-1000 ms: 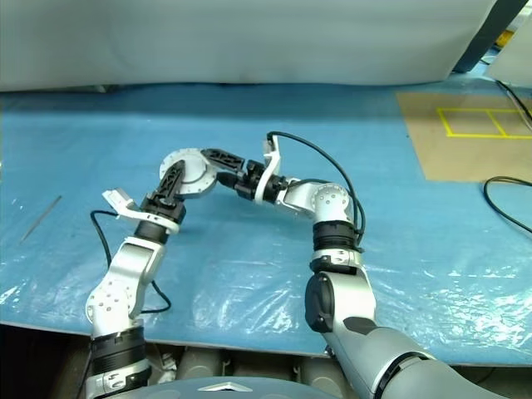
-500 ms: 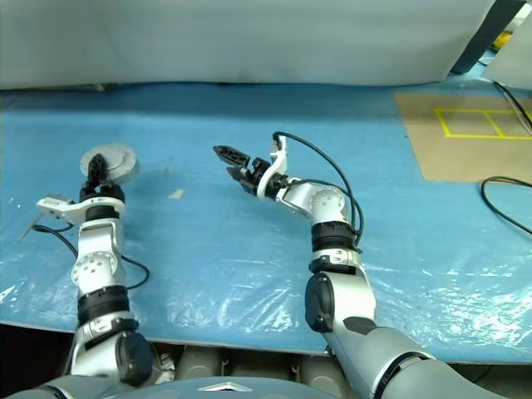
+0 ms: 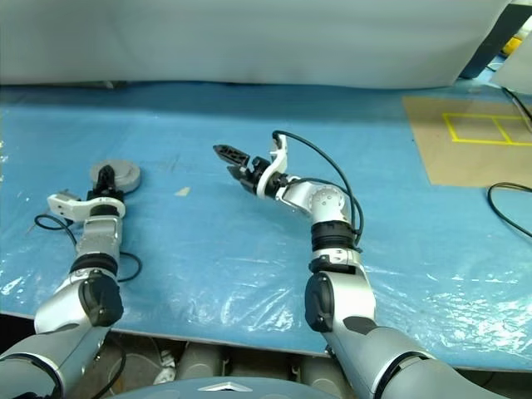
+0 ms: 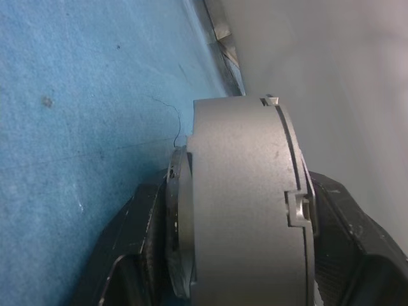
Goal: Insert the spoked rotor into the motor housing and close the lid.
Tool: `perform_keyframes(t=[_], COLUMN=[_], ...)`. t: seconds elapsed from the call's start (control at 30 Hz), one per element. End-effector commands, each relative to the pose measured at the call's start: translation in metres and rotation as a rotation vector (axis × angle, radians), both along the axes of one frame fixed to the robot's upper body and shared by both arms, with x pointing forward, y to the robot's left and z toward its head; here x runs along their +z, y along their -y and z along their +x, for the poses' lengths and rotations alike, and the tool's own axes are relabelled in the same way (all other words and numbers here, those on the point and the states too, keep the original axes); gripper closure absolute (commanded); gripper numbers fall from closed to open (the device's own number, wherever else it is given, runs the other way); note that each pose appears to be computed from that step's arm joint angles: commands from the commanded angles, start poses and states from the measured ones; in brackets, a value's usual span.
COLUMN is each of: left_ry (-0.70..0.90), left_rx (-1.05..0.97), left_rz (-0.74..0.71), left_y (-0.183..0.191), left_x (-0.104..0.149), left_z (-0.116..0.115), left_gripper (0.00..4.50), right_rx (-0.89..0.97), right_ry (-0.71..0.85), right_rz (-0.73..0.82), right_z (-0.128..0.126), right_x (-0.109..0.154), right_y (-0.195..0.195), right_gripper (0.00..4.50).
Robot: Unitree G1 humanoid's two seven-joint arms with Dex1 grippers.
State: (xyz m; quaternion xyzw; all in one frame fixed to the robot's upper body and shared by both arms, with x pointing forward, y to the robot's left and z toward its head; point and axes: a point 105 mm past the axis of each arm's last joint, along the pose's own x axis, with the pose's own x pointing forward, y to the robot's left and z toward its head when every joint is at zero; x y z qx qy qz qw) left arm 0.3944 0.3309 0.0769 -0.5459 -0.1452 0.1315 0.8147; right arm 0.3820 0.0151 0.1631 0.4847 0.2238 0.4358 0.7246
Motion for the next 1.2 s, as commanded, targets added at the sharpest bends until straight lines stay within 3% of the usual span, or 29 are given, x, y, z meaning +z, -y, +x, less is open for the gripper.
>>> perform_keyframes(t=[0.03,0.2,0.33,0.43,0.53,0.67,0.77,0.97,1.2], left_ry=[-0.015,0.009,0.012,-0.036,-0.003,0.156,0.219,0.292,0.307], left_rx=[0.051,0.205,0.375,0.375,0.211,-0.045,-0.240,-0.577,-0.656], left_rz=[0.026,0.091,0.197,0.403,0.652,0.845,0.985,1.260,1.306], left_y=[-0.014,-0.037,-0.059,-0.053,-0.017,0.040,0.078,0.129,0.135], left_x=[-0.002,0.005,0.013,0.023,0.037,0.059,0.061,0.043,0.039], left_z=[-0.008,-0.029,-0.061,-0.075,-0.077,-0.084,-0.088,-0.094,-0.084], left_gripper=[1.31,0.04,0.04,0.04,0.04,0.04,0.04,0.01,0.01], right_rx=[0.011,0.020,0.009,-0.008,-0.055,-0.126,-0.180,-0.193,-0.146], right_ry=[0.038,0.055,0.115,0.220,0.453,0.682,0.851,0.957,1.012], right_rz=[0.039,0.001,-0.106,-0.220,-0.416,-0.546,-0.629,-0.655,-0.708], right_z=[-0.003,-0.004,-0.003,-0.002,-0.002,-0.004,-0.009,-0.020,-0.028], right_x=[0.013,0.008,-0.002,-0.010,-0.023,-0.030,-0.032,-0.036,-0.041], right_y=[-0.006,-0.009,-0.012,-0.012,-0.008,0.004,0.016,0.040,0.046], right_gripper=[0.29,0.29,0.29,0.29,0.29,0.29,0.29,0.14,0.14])
